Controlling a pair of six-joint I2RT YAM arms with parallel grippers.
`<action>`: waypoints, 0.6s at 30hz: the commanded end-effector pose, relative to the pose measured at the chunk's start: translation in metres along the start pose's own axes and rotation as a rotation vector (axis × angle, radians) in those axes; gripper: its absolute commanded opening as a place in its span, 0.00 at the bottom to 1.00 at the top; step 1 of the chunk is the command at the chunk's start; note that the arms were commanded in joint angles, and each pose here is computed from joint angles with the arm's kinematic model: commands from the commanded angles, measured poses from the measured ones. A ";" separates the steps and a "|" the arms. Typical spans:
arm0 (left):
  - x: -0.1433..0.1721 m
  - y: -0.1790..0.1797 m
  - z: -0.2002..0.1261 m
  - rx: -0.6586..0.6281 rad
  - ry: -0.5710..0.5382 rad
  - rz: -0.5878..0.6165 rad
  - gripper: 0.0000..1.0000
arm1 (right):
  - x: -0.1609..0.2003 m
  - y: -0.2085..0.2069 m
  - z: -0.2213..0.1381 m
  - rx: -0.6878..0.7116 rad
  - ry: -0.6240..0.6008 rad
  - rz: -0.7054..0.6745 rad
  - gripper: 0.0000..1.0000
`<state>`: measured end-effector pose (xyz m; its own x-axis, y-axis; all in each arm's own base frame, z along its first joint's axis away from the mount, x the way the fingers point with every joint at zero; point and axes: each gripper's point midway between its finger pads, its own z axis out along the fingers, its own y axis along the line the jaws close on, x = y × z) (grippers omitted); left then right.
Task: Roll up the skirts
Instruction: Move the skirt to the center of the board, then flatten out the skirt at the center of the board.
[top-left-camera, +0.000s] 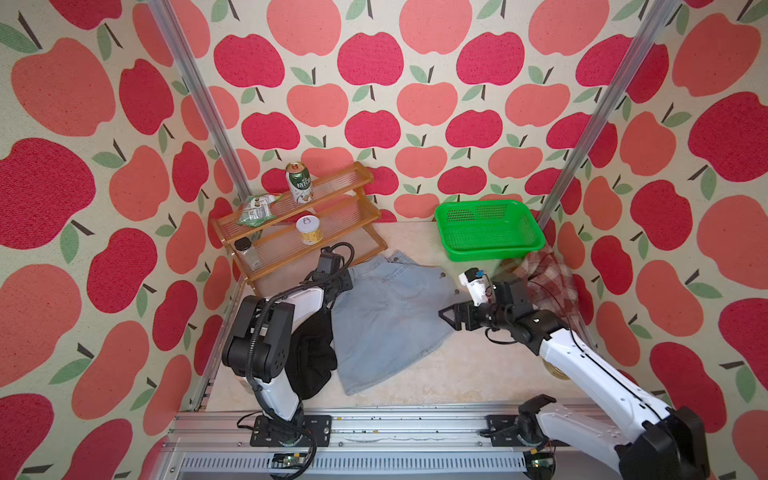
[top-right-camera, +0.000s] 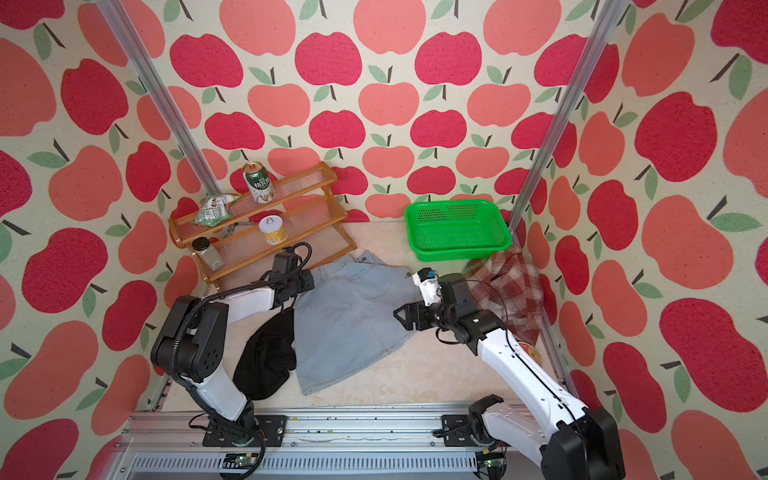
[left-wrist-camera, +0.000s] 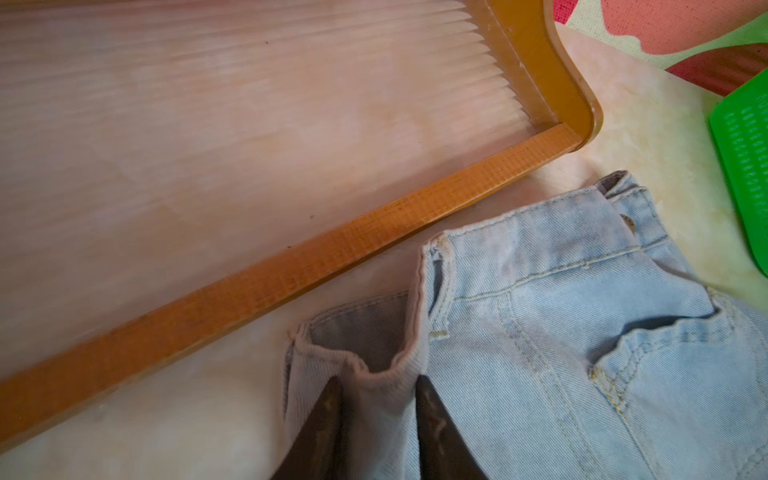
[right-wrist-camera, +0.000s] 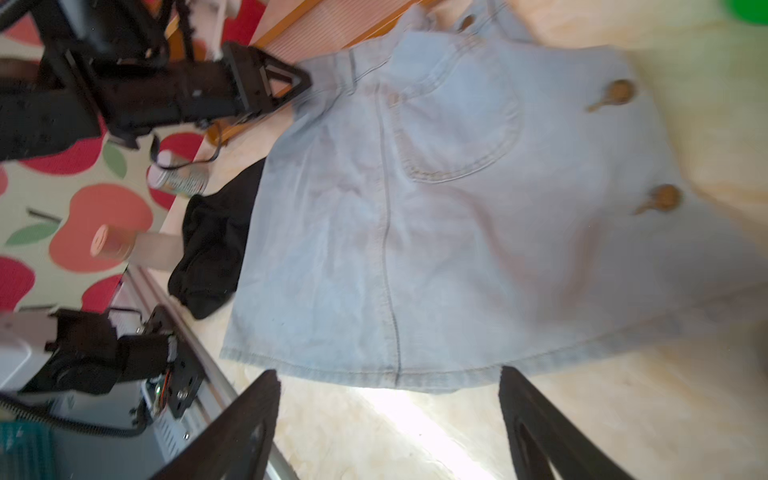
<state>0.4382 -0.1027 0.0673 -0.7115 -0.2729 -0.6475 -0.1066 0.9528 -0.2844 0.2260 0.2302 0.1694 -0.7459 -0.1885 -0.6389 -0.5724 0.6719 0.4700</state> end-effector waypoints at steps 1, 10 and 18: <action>-0.001 0.014 -0.010 -0.046 -0.013 -0.001 0.32 | 0.008 0.033 0.025 -0.118 0.013 -0.072 0.85; 0.004 0.037 -0.013 -0.096 -0.007 -0.018 0.17 | 0.046 0.107 0.077 -0.274 0.160 -0.241 0.85; 0.013 0.049 -0.012 -0.140 0.017 -0.014 0.41 | 0.076 0.144 0.112 -0.324 0.238 -0.314 0.87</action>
<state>0.4266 -0.0688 0.0611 -0.7041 -0.2883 -0.6489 -0.1803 0.9565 -0.2292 0.1233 0.3750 0.1059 -0.5864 -0.5540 -0.5909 -0.8072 0.3394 0.4829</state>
